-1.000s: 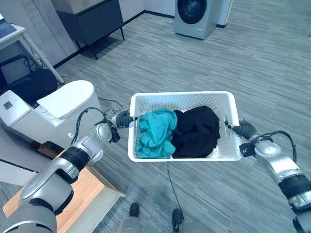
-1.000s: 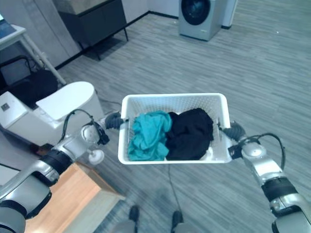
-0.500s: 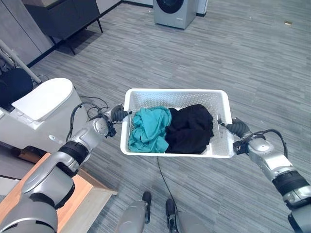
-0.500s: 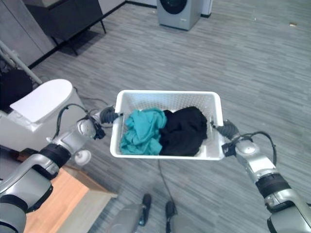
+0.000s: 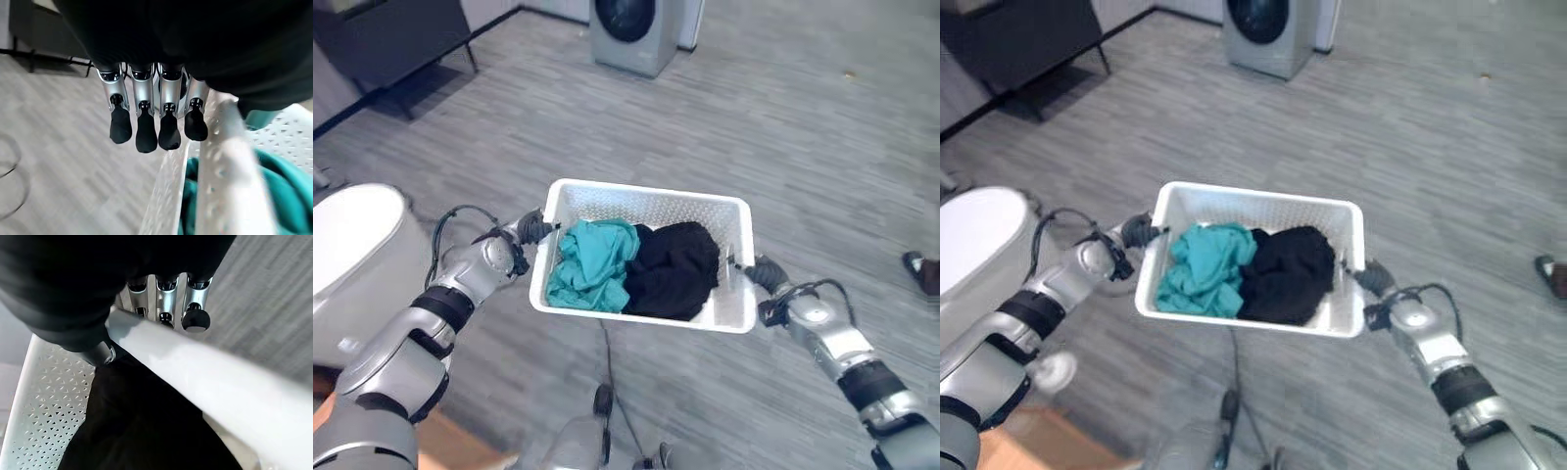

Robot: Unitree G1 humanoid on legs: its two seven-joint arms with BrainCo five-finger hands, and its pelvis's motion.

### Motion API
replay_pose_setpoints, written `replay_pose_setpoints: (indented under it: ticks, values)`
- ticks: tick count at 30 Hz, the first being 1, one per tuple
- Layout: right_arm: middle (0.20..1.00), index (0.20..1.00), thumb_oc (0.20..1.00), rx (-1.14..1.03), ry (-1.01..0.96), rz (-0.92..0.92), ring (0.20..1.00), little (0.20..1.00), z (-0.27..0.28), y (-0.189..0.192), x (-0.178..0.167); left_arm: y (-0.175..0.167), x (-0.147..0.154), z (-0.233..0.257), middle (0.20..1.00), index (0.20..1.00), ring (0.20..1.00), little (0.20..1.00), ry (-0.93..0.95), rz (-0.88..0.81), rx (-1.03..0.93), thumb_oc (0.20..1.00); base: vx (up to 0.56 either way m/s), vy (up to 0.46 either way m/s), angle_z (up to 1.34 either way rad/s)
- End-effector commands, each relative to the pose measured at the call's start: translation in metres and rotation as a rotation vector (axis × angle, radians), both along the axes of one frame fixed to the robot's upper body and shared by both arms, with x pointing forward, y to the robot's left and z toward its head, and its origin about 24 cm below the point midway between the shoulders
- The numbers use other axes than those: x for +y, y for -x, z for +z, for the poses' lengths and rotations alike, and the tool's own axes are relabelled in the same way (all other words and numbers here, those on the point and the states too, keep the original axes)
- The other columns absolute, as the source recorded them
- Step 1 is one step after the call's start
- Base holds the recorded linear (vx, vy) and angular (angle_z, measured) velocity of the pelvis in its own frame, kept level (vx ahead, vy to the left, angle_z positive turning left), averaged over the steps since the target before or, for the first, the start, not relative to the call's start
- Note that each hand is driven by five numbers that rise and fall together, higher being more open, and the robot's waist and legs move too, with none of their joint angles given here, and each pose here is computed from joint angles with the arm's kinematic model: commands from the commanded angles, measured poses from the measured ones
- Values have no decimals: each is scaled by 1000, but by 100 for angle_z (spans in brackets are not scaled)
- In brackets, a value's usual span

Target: Grab the laundry basket,head to the washer,open it,put in the laundry and shut it.

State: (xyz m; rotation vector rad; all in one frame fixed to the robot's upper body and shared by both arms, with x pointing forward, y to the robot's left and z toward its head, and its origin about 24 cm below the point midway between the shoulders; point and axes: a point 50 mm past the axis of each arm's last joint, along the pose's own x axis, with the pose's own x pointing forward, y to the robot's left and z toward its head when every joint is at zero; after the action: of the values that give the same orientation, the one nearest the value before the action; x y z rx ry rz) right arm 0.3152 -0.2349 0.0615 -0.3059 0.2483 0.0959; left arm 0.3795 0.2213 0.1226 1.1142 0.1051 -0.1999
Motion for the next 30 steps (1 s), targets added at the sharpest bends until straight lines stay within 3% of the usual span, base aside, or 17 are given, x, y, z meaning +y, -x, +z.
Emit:
replay_pose_setpoints:
  ticks: [1,13,23,30]
  values:
    - [200,200,200,-280,-63,146,200,200,66,-27,33,-14,-3,39,200,200,200,200,49,21,-149,200,598,194,1]
    - [200,200,200,-271,10,71,200,200,73,-24,1,-27,-29,44,200,200,200,200,47,7,-168,200,422,-106,48]
    - [200,200,200,-287,22,79,200,200,84,-17,-8,-20,-21,29,200,200,200,200,133,17,-112,200,554,-378,8]
    - [200,200,200,-303,15,33,200,200,80,-10,-13,-22,-43,33,200,200,200,200,162,-37,-129,200,418,-211,0]
